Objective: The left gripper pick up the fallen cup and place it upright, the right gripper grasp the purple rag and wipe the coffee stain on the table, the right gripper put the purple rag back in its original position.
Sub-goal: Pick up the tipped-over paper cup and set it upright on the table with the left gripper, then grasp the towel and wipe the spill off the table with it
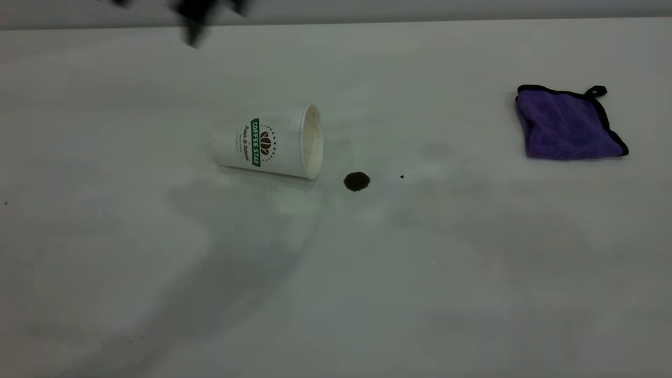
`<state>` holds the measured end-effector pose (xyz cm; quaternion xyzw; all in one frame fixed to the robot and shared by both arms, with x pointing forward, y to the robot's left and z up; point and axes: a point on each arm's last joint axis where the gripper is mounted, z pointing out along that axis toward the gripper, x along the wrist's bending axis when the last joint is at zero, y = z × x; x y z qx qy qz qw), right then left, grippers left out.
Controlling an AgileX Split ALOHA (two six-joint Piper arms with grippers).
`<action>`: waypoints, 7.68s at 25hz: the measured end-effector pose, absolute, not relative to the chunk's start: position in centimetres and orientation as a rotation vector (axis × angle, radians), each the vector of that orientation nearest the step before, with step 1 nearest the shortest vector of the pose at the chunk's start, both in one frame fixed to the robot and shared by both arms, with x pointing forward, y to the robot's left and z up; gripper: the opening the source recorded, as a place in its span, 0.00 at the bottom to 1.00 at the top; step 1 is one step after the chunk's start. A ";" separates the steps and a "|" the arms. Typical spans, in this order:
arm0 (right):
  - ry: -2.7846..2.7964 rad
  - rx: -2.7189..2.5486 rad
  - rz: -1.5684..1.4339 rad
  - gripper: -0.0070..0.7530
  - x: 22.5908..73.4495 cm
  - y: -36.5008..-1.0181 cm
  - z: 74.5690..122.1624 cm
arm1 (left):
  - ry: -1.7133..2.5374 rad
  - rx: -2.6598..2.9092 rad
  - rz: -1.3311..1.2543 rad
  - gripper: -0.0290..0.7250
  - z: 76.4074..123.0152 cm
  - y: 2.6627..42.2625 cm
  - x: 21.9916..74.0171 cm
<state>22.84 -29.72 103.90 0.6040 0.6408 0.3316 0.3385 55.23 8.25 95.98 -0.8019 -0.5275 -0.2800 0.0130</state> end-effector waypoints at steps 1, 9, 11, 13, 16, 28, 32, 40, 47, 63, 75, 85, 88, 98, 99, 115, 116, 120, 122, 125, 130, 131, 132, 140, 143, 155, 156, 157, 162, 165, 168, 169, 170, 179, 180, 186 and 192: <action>1.669 1.573 0.864 0.78 22.8 -29.7 103.9 | -1.620 -2.494 -0.888 0.95 95.0 7.1 55.6; 1.669 1.573 0.864 0.78 22.8 -29.7 103.9 | -1.527 -2.455 -0.897 0.93 88.9 1.4 57.9; 1.669 1.573 0.864 0.78 22.8 -29.7 103.9 | -1.518 -2.451 -0.893 0.93 87.4 0.8 58.4; 1.669 1.573 0.864 0.78 22.8 -29.7 103.9 | -1.514 -2.452 -0.891 0.93 86.2 0.2 58.9; 1.669 1.573 0.864 0.78 22.8 -29.7 103.9 | -1.508 -2.438 -0.889 0.93 84.0 -0.3 59.4; 1.669 1.573 0.864 0.78 22.8 -29.7 103.9 | -1.447 -2.346 -1.072 0.84 81.4 0.2 60.5; 1.669 1.573 0.864 0.78 22.8 -29.7 103.9 | -1.434 -2.336 -1.078 0.61 80.9 0.6 60.7; 1.669 1.573 0.864 0.78 22.8 -29.7 103.9 | -1.336 -2.304 -1.118 0.08 81.4 1.1 61.1; 1.669 1.573 0.864 0.78 22.8 -29.7 103.9 | -1.239 -2.308 -1.158 0.06 87.2 1.5 61.5; 1.669 1.573 0.864 0.78 22.8 -29.7 103.9 | -1.660 -2.770 -0.409 0.06 96.5 13.5 67.5; 1.669 1.573 0.864 0.78 22.8 -29.7 103.9 | -1.698 -3.060 -0.183 0.06 91.5 19.4 69.7; 1.669 1.573 0.864 0.78 22.8 -29.7 103.9 | -1.734 -3.169 -0.026 0.07 88.4 19.2 69.9; 1.669 1.573 0.864 0.78 22.8 -29.7 103.9 | -1.738 -3.164 -0.007 0.09 87.9 19.1 69.9; 1.669 1.573 0.864 0.78 22.8 -29.7 103.9 | -1.735 -3.161 0.008 0.27 87.4 19.1 69.9; 1.669 1.573 0.864 0.78 22.8 -29.7 103.9 | -1.735 -3.161 0.008 0.30 87.4 19.1 69.9; 1.669 1.573 0.864 0.78 22.8 -29.7 103.9 | -1.659 -3.308 -0.274 0.83 99.5 19.5 68.2; 1.669 1.573 0.864 0.78 22.8 -29.7 103.9 | -1.661 -3.313 -0.287 0.81 101.2 19.6 67.6; 1.669 1.573 0.864 0.78 22.8 -29.7 103.9 | -1.761 -3.255 -0.330 0.75 107.5 20.4 64.4; 1.669 1.573 0.864 0.78 22.8 -29.7 103.9 | -1.814 -3.198 -0.363 0.72 110.3 21.1 62.5; 1.669 1.573 0.864 0.78 22.8 -29.7 103.9 | -1.835 -3.086 -0.417 0.69 113.7 22.4 59.2; 1.669 1.573 0.864 0.78 22.8 -29.7 103.9 | -1.985 -2.869 -0.529 0.65 117.7 24.4 54.8; 1.669 1.573 0.864 0.78 22.8 -29.7 103.9 | -2.029 -2.833 -0.574 0.64 118.3 24.7 54.3; 1.669 1.573 0.864 0.78 22.8 -29.7 103.9 | -2.068 -2.799 -0.605 0.64 118.7 24.9 53.8; 1.669 1.573 0.864 0.78 22.8 -29.7 103.9 | -2.236 -2.728 -0.700 0.63 120.2 26.6 44.9; 1.669 1.573 0.864 0.78 22.8 -29.7 103.9 | -2.290 -2.703 -0.680 0.63 119.1 27.1 41.3; 1.669 1.573 0.864 0.78 22.8 -29.7 103.9 | -2.278 -2.658 -0.522 0.63 108.1 28.8 30.3; 1.669 1.573 0.864 0.78 22.8 -29.7 103.9 | -2.270 -2.650 -0.537 0.63 107.3 29.0 29.7; 1.669 1.573 0.864 0.78 22.8 -29.7 103.9 | -2.264 -2.643 -0.549 0.63 106.6 29.2 29.2; 1.669 1.573 0.864 0.78 22.8 -29.7 103.9 | -2.292 -2.672 -0.718 0.63 104.6 29.9 26.2; 1.669 1.573 0.864 0.78 22.8 -29.7 103.9 | -2.320 -2.698 -0.882 0.63 103.9 30.2 24.5; 1.669 1.573 0.864 0.78 22.8 -29.7 103.9 | -2.377 -2.659 -1.018 0.63 103.8 30.5 23.4; 1.669 1.573 0.864 0.78 22.8 -29.7 103.9 | -2.396 -2.638 -1.049 0.63 103.8 30.5 23.3; 1.669 1.573 0.864 0.78 22.8 -29.7 103.9 | -2.417 -2.615 -1.071 0.63 103.8 30.5 23.1; 1.669 1.573 0.864 0.78 22.8 -29.7 103.9 | -2.482 -2.539 -1.192 0.63 103.7 30.5 22.3; 1.669 1.573 0.864 0.78 22.8 -29.7 103.9 | -2.484 -2.541 -1.212 0.63 103.6 30.5 22.2; 1.669 1.573 0.864 0.78 22.8 -29.7 103.9 | -2.479 -2.544 -1.225 0.63 103.4 30.5 22.1; 1.669 1.573 0.864 0.78 22.8 -29.7 103.9 | -2.479 -2.544 -1.226 0.63 103.4 30.5 22.1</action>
